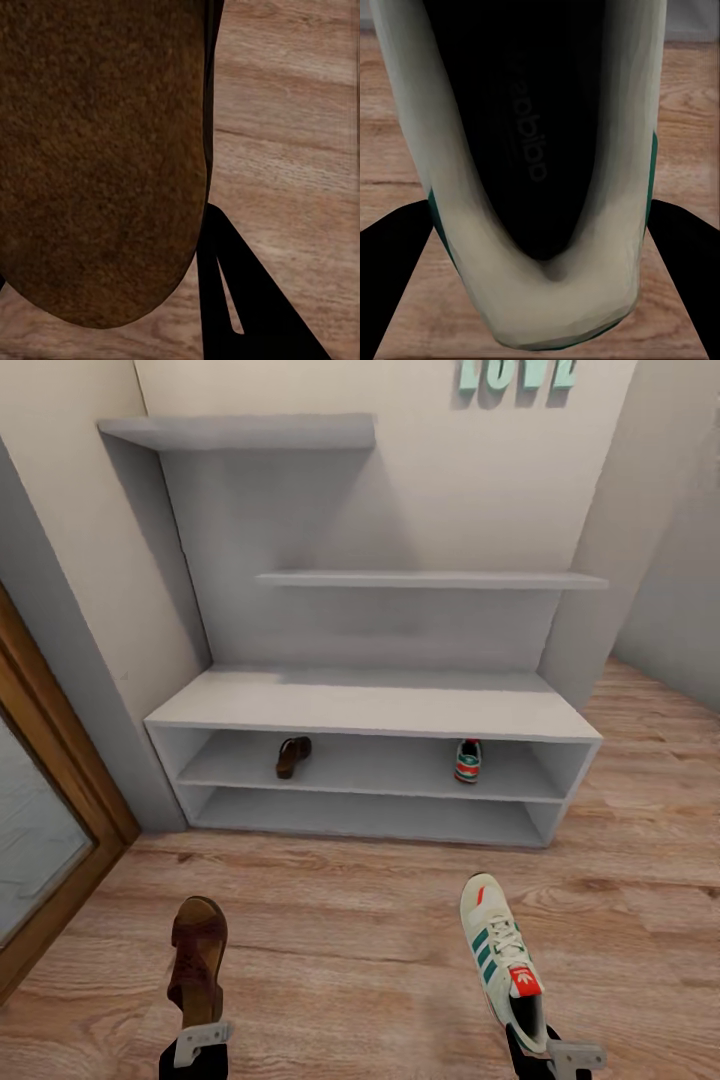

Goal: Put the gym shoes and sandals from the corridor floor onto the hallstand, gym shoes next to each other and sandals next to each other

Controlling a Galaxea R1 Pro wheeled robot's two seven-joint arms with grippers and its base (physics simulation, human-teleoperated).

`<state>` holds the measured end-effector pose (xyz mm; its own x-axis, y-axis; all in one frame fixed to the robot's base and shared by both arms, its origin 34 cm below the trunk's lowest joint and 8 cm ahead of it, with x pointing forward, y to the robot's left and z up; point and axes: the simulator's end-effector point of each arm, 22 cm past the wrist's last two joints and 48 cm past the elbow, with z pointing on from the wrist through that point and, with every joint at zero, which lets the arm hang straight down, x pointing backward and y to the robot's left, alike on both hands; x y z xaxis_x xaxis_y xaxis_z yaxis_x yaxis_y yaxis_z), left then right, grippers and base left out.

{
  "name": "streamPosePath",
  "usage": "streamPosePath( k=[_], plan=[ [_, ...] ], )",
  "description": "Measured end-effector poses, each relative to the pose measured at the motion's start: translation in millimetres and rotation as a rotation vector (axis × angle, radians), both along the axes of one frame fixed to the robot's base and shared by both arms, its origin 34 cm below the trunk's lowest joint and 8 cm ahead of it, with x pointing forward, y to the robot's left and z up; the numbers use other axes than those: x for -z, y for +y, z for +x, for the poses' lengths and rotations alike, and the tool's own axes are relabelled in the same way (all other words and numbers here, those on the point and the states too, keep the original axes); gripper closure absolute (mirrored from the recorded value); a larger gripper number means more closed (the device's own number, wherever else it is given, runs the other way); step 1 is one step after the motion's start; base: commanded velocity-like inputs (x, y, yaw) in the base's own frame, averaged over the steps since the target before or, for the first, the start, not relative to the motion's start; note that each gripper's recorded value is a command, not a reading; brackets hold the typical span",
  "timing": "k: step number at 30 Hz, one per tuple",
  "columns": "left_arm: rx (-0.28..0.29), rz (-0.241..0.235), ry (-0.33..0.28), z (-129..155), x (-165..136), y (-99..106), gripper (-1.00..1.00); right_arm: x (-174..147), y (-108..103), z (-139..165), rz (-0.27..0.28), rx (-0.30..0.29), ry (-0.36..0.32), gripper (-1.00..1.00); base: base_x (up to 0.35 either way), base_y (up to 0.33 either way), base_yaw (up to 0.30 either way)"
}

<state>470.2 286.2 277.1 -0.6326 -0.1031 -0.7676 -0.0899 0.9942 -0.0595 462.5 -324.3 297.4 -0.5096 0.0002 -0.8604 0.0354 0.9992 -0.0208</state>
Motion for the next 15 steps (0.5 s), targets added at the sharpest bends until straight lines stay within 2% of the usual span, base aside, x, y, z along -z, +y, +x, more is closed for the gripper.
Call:
streamPosePath(
  k=[15],
  plan=[
    [0.001, 0.0, 0.0, 0.1, -0.1, 0.0, 1.0, -0.4, -0.3, 0.4, 0.0, -0.001, -0.001, 1.0, 0.0, 0.004, -0.007]
  ],
)
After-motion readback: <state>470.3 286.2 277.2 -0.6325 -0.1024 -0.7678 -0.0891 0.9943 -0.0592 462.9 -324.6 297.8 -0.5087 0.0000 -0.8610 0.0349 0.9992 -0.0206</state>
